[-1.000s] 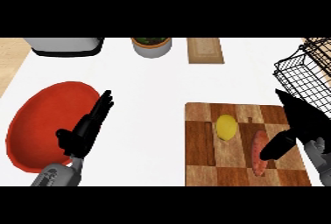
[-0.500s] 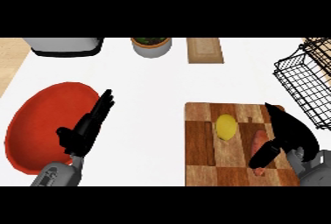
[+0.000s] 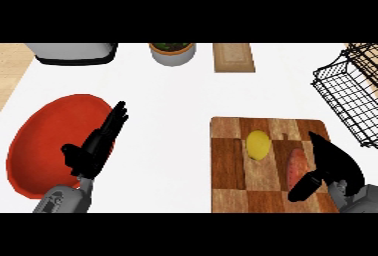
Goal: Pick the sweet potato from the cutting board and place it in the tiered basket
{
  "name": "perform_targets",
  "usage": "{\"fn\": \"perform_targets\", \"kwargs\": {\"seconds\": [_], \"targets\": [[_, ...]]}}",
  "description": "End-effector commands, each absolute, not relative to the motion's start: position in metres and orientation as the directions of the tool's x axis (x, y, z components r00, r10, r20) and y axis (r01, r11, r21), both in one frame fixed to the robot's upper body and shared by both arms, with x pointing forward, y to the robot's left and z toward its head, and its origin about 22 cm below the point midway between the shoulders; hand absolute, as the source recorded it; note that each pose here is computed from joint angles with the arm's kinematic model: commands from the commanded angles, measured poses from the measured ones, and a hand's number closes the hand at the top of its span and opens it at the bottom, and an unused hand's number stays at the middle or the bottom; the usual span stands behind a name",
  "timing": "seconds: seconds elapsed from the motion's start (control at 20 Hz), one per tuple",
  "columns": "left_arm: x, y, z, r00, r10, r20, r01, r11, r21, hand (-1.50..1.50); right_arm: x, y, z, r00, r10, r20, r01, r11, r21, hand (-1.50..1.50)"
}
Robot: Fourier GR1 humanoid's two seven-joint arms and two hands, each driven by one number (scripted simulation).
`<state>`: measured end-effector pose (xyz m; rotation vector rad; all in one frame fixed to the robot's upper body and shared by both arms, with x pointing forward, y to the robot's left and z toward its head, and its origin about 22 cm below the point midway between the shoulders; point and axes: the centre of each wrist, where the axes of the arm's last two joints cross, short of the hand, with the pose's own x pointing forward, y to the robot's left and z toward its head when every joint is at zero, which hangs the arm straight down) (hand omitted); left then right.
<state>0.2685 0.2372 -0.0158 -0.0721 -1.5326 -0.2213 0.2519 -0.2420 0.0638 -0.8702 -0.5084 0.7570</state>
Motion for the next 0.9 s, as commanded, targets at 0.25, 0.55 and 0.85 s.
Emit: {"fn": "perform_targets", "kwargs": {"seconds": [0.25,0.55,0.85], "targets": [[0.27,0.237,-0.018,0.039,-0.098,0.994,0.185,0.979,0.089,0.0,0.251,-0.24,0.056,0.77,0.636,0.035,-0.336,0.453,-0.826,-1.5],[0.27,0.222,-0.021,0.015,-0.108,0.994,0.203,0.974,0.102,0.0,0.234,-0.234,0.017,0.764,0.644,0.043,-0.351,0.47,-0.81,-1.5],[0.267,0.237,-0.024,0.014,-0.114,0.993,0.194,0.975,0.11,0.0,0.255,-0.238,0.024,0.699,0.687,0.199,-0.212,0.464,-0.86,1.5]]}}
